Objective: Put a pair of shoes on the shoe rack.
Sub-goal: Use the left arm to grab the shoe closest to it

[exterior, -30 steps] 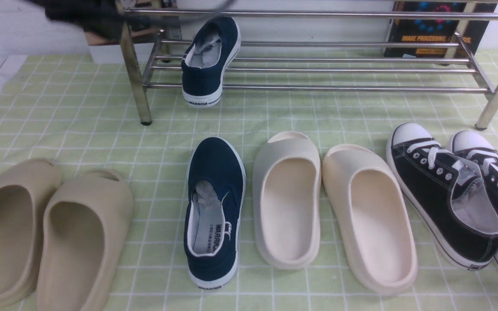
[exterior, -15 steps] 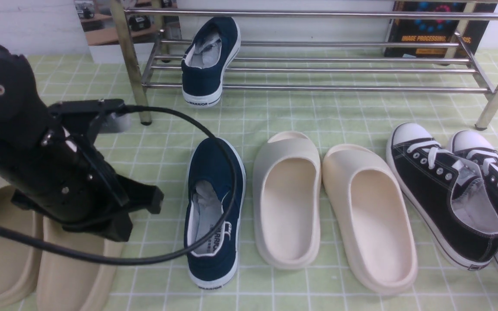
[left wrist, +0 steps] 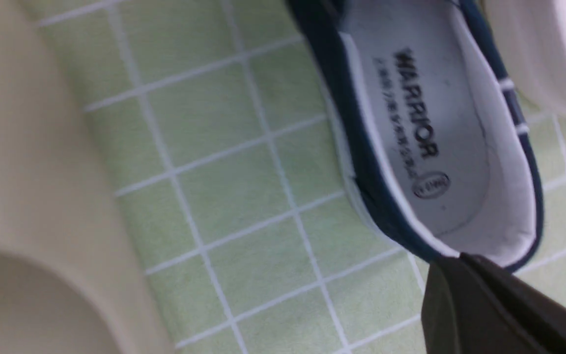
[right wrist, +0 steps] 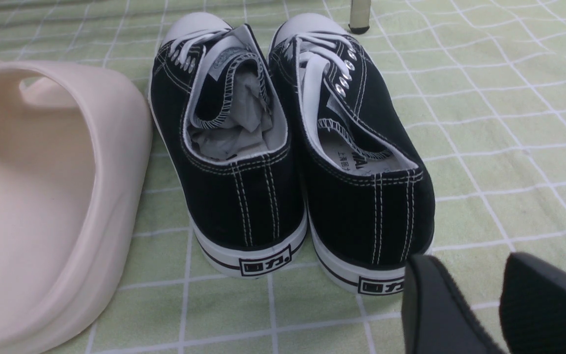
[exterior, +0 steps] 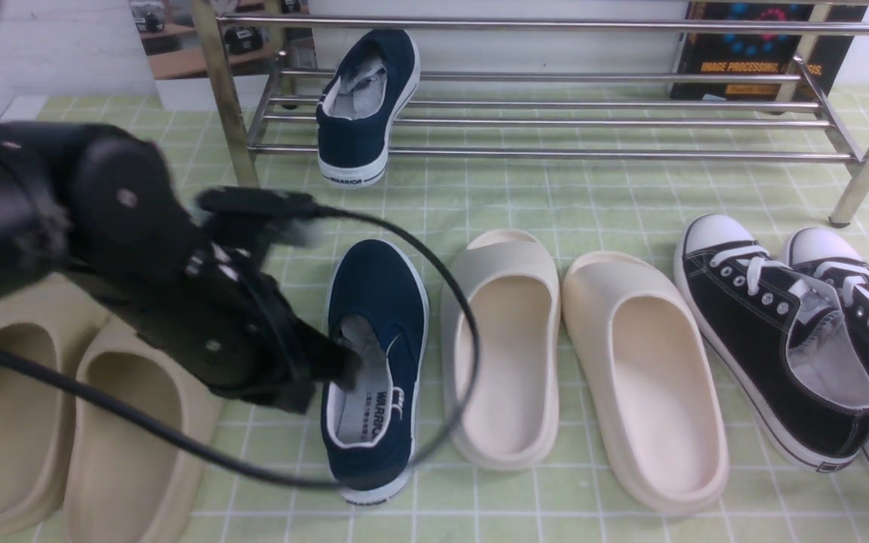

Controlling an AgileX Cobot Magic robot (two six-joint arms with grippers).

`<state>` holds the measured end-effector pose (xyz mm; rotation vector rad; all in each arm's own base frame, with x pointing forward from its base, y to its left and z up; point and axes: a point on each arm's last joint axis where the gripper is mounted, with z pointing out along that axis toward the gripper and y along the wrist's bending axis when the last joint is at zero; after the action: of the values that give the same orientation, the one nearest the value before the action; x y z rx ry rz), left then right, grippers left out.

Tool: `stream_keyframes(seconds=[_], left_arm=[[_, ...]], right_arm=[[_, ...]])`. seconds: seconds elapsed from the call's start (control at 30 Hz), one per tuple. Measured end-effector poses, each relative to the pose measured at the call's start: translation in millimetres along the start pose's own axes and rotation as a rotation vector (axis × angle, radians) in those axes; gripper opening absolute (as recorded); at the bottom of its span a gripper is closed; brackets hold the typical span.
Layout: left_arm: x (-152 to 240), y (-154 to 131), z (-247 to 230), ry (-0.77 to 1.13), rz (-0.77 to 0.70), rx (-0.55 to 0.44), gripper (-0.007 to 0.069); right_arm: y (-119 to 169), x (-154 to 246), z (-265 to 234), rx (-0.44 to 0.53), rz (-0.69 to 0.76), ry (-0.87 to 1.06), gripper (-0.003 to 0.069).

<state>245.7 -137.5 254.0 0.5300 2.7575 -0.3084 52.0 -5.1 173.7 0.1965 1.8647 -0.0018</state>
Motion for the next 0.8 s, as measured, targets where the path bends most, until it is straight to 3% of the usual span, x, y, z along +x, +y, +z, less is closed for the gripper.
stream_keyframes(seconds=[0.13,0.3,0.53,0.67,0.8], left_arm=[[-0.3,-11.0,13.0,0.01,-0.036,-0.063,0.0015],[-4.8,-2.6,27.4,-0.001,-0.188,-0.175,0.0181],[-8.4,-2.0,46.5,0.011,-0.227,-0.174,0.0429],[-12.3,-2.9,56.7,-0.007,-0.236,-0.156,0.0437],[-13.8,-3.1,66.6,-0.006,-0.242,-0.148,0.0349]], right_arm=[[0.0,0.0,0.0,0.0,0.0,0.0,0.0246],[0.0,0.0,0.0,0.0,0.0,0.0,0.0246],[0.0,0.0,0.0,0.0,0.0,0.0,0.0246],[0.0,0.0,0.0,0.0,0.0,0.0,0.0246],[0.0,0.0,0.0,0.0,0.0,0.0,0.0246]])
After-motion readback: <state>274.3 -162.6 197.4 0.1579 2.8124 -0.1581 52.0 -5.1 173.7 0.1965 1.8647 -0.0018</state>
